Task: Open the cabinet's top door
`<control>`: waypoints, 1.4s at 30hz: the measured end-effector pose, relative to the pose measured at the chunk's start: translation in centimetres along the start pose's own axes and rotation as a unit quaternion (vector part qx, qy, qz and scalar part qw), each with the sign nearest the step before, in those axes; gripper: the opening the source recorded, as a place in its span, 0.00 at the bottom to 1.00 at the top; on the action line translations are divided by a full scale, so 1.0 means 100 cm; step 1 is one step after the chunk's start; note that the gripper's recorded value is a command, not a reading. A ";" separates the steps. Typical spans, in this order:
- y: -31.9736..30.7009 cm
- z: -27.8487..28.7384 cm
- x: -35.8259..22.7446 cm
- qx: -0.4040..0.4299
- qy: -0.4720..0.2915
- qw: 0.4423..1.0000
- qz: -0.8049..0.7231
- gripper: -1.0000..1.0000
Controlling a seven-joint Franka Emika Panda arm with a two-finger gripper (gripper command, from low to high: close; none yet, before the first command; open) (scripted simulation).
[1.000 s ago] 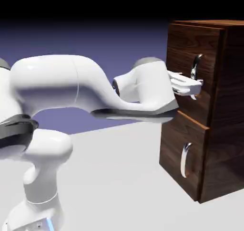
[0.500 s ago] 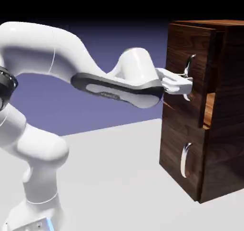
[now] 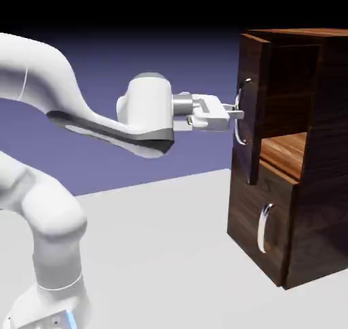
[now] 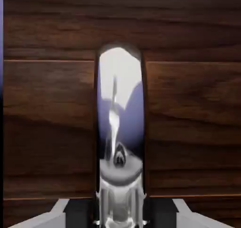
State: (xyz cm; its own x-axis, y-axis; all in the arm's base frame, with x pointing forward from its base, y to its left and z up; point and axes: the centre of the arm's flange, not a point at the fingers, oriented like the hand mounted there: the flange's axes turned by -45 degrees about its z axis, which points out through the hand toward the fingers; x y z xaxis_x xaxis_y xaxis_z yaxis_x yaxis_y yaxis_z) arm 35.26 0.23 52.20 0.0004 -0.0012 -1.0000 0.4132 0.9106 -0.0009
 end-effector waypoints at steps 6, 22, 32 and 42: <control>0.021 -0.029 0.000 0.067 0.000 0.998 0.000 0.00; 0.112 -0.098 0.000 0.278 0.001 0.961 0.001 0.00; 0.181 -0.120 0.000 0.406 0.001 0.914 0.001 0.00; 0.240 -0.124 0.000 0.501 0.001 0.865 0.001 0.00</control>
State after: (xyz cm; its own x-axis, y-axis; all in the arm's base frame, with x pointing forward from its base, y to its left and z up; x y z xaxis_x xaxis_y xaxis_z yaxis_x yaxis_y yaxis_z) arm 33.86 27.23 52.21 0.0005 0.0006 -1.0000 0.9955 0.0945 0.0005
